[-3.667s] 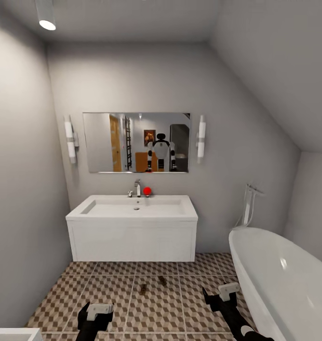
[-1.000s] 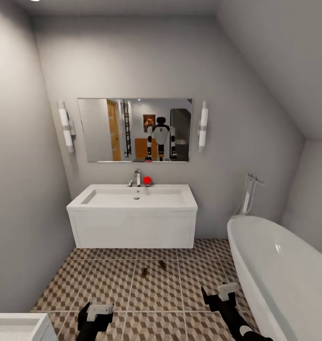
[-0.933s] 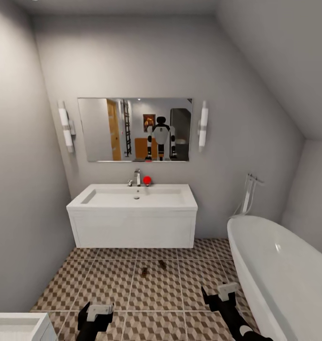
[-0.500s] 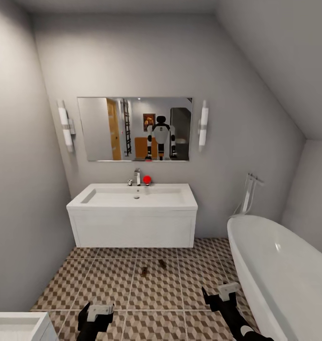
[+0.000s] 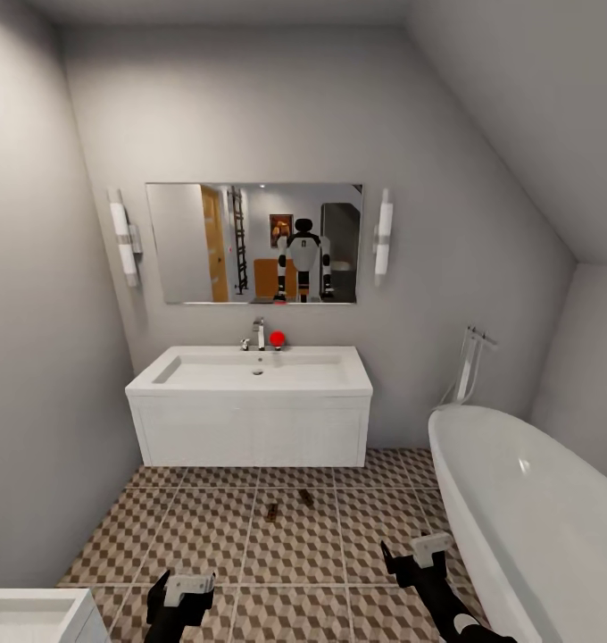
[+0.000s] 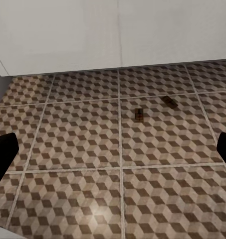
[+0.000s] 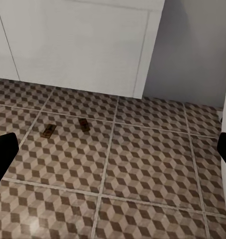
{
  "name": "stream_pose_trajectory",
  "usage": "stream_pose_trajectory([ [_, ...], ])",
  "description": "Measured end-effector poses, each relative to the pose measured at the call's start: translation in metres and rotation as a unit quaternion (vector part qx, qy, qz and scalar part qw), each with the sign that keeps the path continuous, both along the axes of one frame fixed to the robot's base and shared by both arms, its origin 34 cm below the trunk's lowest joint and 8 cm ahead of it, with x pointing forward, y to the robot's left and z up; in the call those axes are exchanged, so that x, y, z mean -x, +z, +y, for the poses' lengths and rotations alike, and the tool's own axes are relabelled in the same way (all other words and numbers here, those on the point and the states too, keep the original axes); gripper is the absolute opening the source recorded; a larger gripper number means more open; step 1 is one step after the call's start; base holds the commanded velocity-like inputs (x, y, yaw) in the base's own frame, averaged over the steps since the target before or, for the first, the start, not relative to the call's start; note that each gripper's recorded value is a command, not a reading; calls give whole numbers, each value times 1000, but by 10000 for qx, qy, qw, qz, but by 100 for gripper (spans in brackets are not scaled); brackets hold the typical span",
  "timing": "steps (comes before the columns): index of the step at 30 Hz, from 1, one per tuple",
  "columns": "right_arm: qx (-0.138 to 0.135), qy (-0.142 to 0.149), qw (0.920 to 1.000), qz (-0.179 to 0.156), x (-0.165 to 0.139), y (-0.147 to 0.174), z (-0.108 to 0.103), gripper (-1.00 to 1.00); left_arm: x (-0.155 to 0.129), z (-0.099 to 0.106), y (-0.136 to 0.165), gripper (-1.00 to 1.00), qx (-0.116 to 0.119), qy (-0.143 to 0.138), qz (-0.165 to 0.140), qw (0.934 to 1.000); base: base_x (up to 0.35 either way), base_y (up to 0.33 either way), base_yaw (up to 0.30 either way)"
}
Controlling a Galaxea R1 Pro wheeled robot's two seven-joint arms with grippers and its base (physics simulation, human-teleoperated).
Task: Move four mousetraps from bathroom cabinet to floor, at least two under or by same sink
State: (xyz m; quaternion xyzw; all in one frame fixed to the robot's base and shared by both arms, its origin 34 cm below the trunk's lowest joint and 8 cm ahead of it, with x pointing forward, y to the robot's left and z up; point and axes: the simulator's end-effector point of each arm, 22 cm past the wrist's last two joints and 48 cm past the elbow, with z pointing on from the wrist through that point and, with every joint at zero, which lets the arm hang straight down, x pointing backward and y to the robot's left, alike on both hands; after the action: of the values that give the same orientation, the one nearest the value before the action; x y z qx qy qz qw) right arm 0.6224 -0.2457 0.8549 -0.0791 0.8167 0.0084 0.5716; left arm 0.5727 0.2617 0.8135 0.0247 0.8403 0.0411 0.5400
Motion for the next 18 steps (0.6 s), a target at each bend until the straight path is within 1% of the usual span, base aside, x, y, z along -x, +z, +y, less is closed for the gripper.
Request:
stream_pose_trajectory([
  [18,-4,-2,10000,5,0,0,2,100,0,-1,0,100,4,-2,0,10000,0,0,0],
])
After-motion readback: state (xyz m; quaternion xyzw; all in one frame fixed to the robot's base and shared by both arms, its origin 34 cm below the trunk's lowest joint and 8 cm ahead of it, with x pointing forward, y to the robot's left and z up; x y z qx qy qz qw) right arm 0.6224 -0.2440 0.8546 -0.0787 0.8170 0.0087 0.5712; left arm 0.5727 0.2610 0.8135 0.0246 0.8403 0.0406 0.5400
